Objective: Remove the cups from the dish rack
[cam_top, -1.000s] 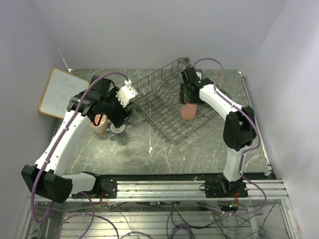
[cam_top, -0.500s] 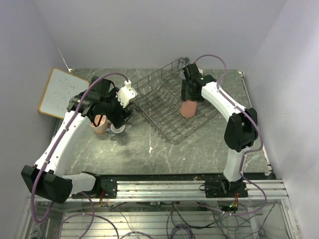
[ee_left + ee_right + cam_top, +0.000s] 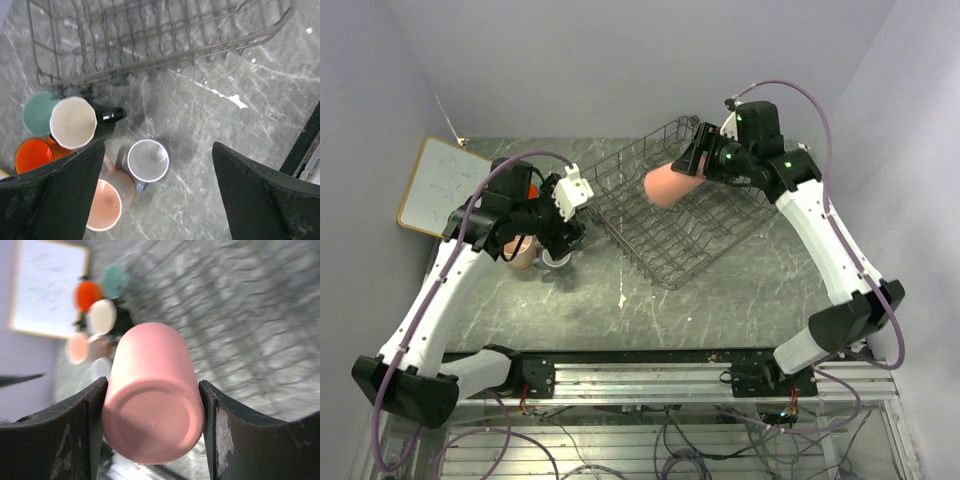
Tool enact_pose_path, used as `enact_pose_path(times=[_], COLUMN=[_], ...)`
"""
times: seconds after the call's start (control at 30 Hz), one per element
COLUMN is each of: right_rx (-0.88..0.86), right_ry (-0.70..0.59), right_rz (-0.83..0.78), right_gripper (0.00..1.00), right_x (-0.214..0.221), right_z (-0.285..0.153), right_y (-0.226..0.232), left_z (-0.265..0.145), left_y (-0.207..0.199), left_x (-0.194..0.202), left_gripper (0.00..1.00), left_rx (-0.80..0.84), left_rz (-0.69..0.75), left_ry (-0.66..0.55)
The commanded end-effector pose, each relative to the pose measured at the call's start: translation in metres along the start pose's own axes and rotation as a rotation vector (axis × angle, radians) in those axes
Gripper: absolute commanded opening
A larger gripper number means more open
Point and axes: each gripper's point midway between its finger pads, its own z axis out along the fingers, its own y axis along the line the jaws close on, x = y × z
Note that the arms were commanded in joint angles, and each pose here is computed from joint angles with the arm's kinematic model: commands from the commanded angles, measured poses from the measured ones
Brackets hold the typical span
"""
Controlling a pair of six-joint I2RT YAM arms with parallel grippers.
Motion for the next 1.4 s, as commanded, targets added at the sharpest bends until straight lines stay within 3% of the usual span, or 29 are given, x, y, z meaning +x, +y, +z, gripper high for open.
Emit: enact_pose_path(times=[0.0, 0.17, 0.53, 0.83, 1.03, 1.1, 1.2, 1.27, 1.37], right_rx=[-0.374, -0.694, -1.068, -1.161, -1.158, -1.171, -1.216, -1.250, -1.260], right_ry=[0.071, 0.141, 0.284, 0.346, 0.344, 0.348, 0.347, 0.344, 0.343], right_rz=[0.104, 0.226, 0.368, 0.376, 0.371, 0.377, 0.396, 0.412, 0.424], right_gripper=[0.31, 0.31, 0.31, 0.32, 0.32, 0.32, 0.31, 0.31, 0.34], right_x=[0.018, 0.039, 0.072, 0.081, 0.084, 0.086, 0.087, 0.087, 0.087], right_z=[-0.027, -0.059, -0.090, -0.102, -0.106, -0.108, -0.114, -0.119, -0.119], right_y=[0.064, 0.105, 0.160, 0.173, 0.182, 0.189, 0.200, 0.206, 0.212], left_z=[-0.018, -0.038, -0.067, -0.101, -0.111, -0.113, -0.116, -0.118, -0.118], left_y=[-0.021, -0.030, -0.041, -0.042, -0.051, -0.052, -0.052, -0.053, -0.056], left_x=[-0.045, -0.064, -0.087, -0.122, -0.133, -0.137, -0.143, -0.145, -0.145], left_gripper=[0.99, 0.99, 0.94, 0.85, 0.77, 0.72, 0.27, 0.19, 0.16], left_rx=[0.061, 0.059, 0.037, -0.037, 0.016, 0.027, 0.030, 0.034, 0.050], left_rz=[0.179, 0.299, 0.451, 0.471, 0.432, 0.407, 0.363, 0.351, 0.336], left_ry=[-0.230, -0.330, -0.439, -0.572, -0.610, -0.626, -0.647, -0.659, -0.659])
